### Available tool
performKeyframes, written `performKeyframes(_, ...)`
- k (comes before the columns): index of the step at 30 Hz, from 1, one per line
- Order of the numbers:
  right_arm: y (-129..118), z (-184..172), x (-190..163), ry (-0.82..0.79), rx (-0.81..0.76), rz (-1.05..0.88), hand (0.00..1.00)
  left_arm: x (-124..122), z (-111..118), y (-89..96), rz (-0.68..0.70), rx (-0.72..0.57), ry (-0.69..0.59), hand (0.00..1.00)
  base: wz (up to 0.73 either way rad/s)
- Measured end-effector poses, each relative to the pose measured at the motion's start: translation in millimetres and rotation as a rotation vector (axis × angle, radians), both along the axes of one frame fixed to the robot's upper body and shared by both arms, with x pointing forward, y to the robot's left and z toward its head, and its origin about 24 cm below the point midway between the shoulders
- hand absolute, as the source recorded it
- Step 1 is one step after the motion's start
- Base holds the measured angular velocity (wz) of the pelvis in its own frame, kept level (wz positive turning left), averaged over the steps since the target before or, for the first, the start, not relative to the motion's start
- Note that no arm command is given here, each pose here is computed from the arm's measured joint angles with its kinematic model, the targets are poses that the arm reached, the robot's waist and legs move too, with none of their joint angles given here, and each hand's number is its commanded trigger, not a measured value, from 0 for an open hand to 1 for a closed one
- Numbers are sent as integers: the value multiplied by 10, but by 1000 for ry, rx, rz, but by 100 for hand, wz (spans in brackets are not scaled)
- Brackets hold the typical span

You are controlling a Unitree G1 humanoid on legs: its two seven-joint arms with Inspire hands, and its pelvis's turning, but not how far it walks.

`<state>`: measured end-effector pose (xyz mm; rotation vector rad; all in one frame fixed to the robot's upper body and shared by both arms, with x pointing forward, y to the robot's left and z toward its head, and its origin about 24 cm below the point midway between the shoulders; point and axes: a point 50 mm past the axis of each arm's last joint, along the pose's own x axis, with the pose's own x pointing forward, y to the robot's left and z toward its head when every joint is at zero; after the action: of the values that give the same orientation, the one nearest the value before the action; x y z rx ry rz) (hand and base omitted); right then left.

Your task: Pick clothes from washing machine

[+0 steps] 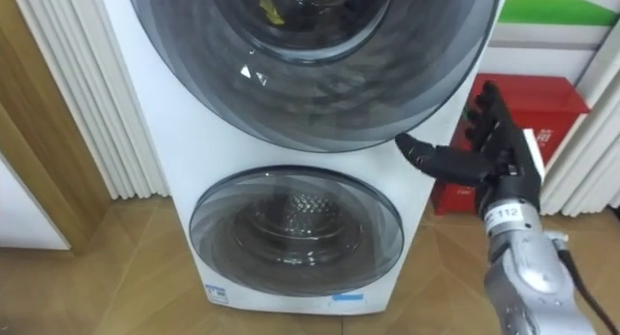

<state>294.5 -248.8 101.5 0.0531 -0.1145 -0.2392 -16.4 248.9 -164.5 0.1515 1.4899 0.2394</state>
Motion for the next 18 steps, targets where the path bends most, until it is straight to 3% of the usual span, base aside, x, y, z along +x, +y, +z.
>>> performKeyframes(9, 48, 432, 142, -142, -22, 19, 0, 13, 0, 10, 1, 0, 6, 0, 0)
performKeyframes(18, 197, 720, 71, -253, -60, 92, 0, -14, 0, 15, 33, 7, 23, 0, 0)
